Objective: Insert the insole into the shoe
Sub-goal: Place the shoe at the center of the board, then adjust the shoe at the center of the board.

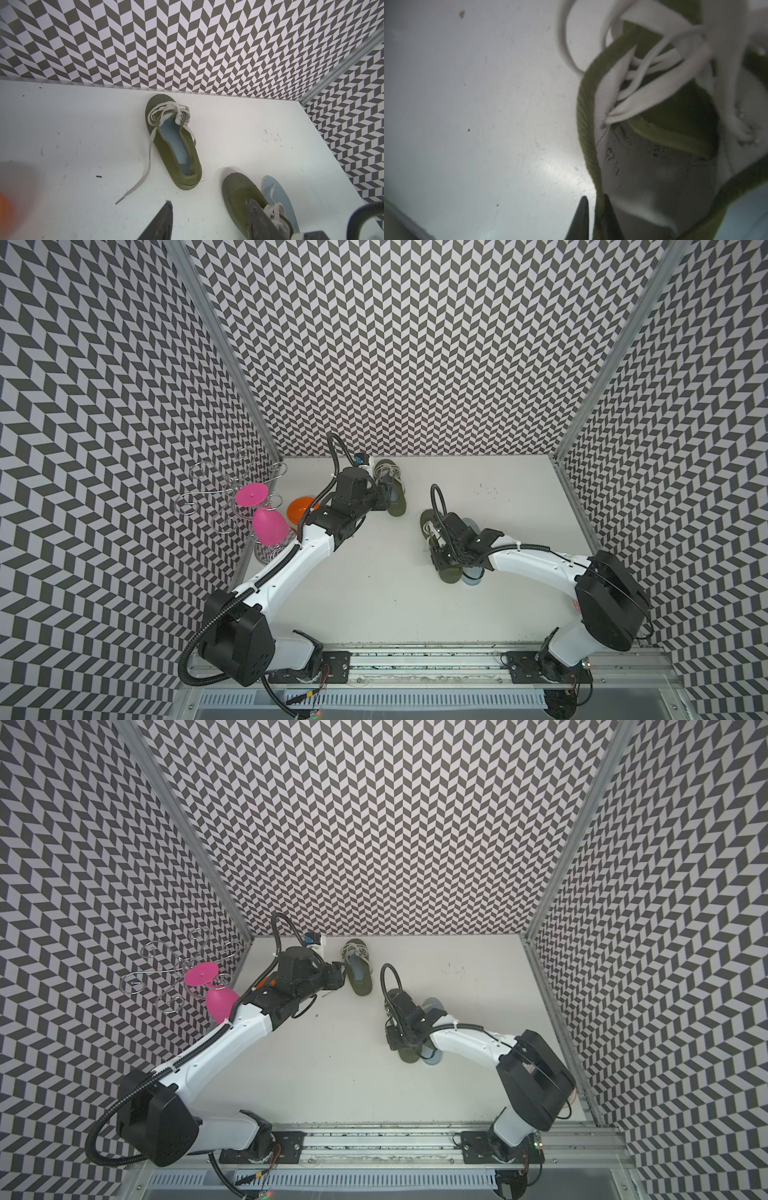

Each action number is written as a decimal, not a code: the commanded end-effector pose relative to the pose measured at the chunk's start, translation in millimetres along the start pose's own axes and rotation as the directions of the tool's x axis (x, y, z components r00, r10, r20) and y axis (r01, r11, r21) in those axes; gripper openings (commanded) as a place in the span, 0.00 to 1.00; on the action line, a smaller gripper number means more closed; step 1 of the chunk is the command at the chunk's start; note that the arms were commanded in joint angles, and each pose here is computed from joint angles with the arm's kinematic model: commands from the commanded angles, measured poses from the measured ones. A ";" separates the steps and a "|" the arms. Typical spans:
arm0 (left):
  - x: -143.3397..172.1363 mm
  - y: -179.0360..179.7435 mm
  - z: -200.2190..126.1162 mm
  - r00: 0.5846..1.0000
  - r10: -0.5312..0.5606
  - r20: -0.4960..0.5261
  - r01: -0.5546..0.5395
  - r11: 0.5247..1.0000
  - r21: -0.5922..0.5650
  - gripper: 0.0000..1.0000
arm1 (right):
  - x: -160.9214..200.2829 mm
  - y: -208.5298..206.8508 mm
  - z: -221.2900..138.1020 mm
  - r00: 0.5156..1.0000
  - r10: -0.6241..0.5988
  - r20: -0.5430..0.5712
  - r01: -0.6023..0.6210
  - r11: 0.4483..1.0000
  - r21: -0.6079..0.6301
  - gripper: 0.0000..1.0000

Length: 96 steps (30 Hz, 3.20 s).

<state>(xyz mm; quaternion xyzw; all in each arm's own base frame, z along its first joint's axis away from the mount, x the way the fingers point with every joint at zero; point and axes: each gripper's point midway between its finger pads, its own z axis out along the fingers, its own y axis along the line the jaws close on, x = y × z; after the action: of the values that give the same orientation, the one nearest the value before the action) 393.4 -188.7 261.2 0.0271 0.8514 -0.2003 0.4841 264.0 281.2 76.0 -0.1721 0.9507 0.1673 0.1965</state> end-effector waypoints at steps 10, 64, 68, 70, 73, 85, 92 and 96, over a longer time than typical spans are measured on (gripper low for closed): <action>49.5 -37.6 19.6 0.987 0.102 -0.122 -0.096 0.994 0.054 0.61 | -53.6 -19.0 -59.5 0.985 0.037 0.170 -0.043 0.999 0.032 0.49; 172.4 -65.7 51.4 0.947 0.142 -0.288 -0.160 0.986 -0.041 0.43 | -22.9 -88.7 -8.9 0.991 0.099 0.086 -0.109 0.986 0.125 0.16; 177.3 -64.1 53.6 0.941 0.146 -0.304 -0.164 0.986 -0.034 0.23 | -27.3 -84.0 -7.1 0.992 0.086 0.097 -0.096 0.990 0.099 0.10; 180.8 -62.0 52.6 0.939 0.141 -0.314 -0.161 0.986 -0.037 0.22 | -32.6 -79.9 -7.4 0.990 0.079 0.115 -0.088 0.993 0.077 0.07; 184.3 -62.0 44.9 0.938 0.129 -0.323 -0.143 0.990 -0.018 0.09 | -45.0 -65.7 -8.0 0.988 0.045 0.150 -0.048 0.999 0.015 0.04; 213.6 -55.1 1.5 0.919 0.109 -0.380 -0.117 0.993 0.001 0.36 | -82.1 -18.1 8.0 0.972 -0.117 0.202 0.136 0.987 -0.085 0.10; 186.2 -48.9 -7.0 0.932 0.148 -0.332 -0.169 0.985 -0.034 0.69 | -77.9 -18.9 -11.5 0.969 -0.124 0.215 0.143 0.987 -0.078 0.36; 166.8 -55.0 -12.2 0.911 0.241 -0.335 -0.264 0.964 -0.024 0.94 | -67.4 -25.8 -22.1 0.973 -0.115 0.200 0.130 0.989 -0.065 0.45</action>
<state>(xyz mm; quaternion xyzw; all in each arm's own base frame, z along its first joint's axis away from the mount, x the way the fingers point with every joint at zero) 273.1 -261.6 115.7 0.1368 0.9258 -0.1194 0.3315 328.0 273.2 97.8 -0.2188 0.9156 0.2030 0.2695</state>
